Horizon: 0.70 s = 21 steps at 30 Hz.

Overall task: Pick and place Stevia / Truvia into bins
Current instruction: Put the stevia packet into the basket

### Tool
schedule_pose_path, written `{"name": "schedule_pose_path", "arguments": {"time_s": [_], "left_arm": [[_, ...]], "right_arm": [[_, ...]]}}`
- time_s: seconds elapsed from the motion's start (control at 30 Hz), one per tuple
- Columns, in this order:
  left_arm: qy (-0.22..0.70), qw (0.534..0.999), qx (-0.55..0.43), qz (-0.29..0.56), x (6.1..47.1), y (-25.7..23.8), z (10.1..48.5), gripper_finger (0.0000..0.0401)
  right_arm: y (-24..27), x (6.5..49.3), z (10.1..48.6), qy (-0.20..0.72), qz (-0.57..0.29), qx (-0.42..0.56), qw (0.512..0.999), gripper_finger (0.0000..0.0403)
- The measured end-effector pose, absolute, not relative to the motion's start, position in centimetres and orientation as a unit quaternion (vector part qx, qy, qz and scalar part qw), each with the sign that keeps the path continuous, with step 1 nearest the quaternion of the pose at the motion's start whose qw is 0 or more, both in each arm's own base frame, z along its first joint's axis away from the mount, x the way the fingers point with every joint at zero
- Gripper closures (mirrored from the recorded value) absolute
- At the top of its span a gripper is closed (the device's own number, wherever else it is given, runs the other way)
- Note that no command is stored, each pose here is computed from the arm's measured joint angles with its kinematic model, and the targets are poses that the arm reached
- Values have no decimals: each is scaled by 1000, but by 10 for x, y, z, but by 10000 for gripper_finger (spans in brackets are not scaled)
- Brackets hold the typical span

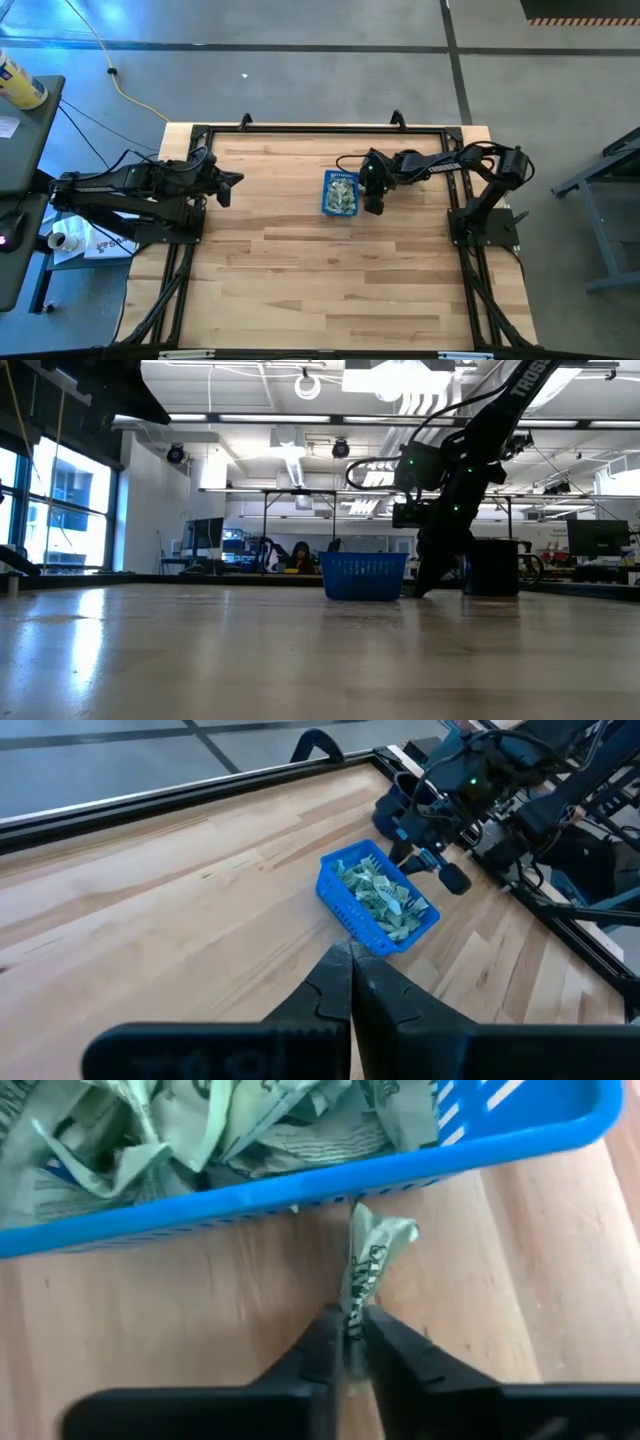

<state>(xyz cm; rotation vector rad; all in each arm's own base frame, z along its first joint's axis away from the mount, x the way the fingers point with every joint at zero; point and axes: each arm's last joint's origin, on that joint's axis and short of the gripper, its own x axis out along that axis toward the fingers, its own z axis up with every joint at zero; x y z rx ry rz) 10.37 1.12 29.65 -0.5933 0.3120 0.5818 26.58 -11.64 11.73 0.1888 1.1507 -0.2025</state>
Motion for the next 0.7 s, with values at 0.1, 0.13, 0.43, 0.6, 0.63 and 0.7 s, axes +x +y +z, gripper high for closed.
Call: {"name": "schedule_pose_path", "arguments": {"time_s": [0.1,0.13,0.43,0.6,0.63,0.7], "left_arm": [[156,902,-286,283,103,11,296,361],[157,902,-285,284,103,11,295,361],[157,903,-280,287,103,11,295,361],[156,903,-279,289,103,12,295,361],[155,903,-278,290,103,12,295,361],[154,902,-281,290,103,12,295,361]], "right_arm": [[-113,262,124,550,-96,87,825,394],[-110,260,126,559,-100,83,819,393],[-86,237,179,539,-159,90,822,395],[-84,249,219,435,-175,104,877,398],[-86,253,223,428,-175,103,881,399],[-89,262,229,422,-167,97,886,397]]}}
